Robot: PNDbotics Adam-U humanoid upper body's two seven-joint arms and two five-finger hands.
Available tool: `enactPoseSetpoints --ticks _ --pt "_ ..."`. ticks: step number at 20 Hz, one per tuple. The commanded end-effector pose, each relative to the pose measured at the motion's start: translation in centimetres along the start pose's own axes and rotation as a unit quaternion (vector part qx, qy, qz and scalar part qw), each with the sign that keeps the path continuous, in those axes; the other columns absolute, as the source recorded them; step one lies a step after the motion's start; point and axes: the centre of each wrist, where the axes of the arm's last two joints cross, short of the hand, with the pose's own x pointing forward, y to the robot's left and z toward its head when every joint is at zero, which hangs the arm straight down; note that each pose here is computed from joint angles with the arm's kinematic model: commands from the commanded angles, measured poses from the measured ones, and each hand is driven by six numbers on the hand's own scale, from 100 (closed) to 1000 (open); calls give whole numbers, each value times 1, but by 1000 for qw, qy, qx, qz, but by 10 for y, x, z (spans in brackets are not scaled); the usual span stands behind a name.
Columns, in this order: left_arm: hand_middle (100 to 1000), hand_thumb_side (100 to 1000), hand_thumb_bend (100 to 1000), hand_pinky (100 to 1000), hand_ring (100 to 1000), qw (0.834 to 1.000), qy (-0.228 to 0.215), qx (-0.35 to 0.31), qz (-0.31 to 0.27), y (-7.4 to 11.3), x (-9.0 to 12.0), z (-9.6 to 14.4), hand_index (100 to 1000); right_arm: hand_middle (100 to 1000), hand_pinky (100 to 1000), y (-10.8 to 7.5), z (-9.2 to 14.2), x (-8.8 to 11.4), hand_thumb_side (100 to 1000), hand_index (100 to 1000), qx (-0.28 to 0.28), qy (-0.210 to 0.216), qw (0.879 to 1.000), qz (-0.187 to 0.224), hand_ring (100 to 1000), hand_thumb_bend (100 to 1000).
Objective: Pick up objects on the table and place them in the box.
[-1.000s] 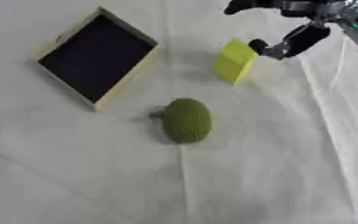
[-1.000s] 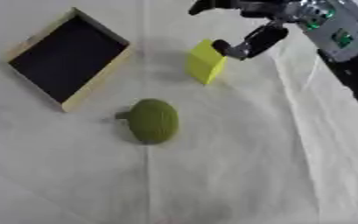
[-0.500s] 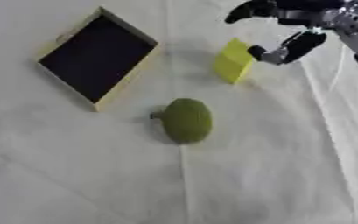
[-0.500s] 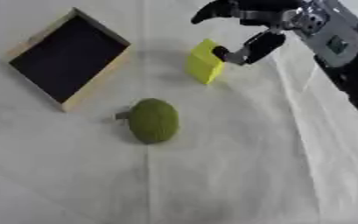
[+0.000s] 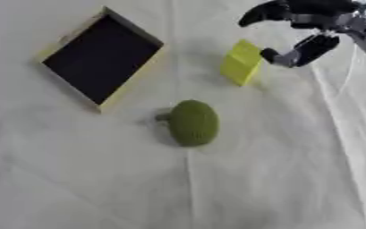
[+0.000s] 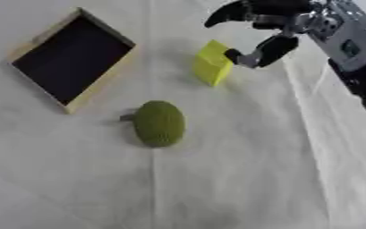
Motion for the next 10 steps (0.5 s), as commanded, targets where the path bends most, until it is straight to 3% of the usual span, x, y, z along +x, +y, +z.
enactPoseSetpoints --ticks 1,3,4,6,10 --pt "671 672 100 834 638 1000 -1 -14 -8 2 6 -5 808 929 959 -21 12 3 586 1000 117 -86 984 101 976 100" --pt "671 672 100 834 638 1000 1 -15 -7 2 6 -5 808 946 956 -28 10 7 612 1000 114 -89 982 118 976 110" --pt "670 672 100 834 637 1000 2 -16 -7 2 7 -5 808 947 954 -31 9 10 650 1000 112 -90 981 129 974 204" --pt "670 672 100 834 636 1000 3 -17 -6 2 7 -5 808 952 952 -33 7 15 686 1000 108 -92 979 147 974 301" --pt "670 672 100 835 636 1000 4 -19 -5 2 7 -6 808 953 950 -30 4 20 707 1000 108 -91 975 171 972 359"
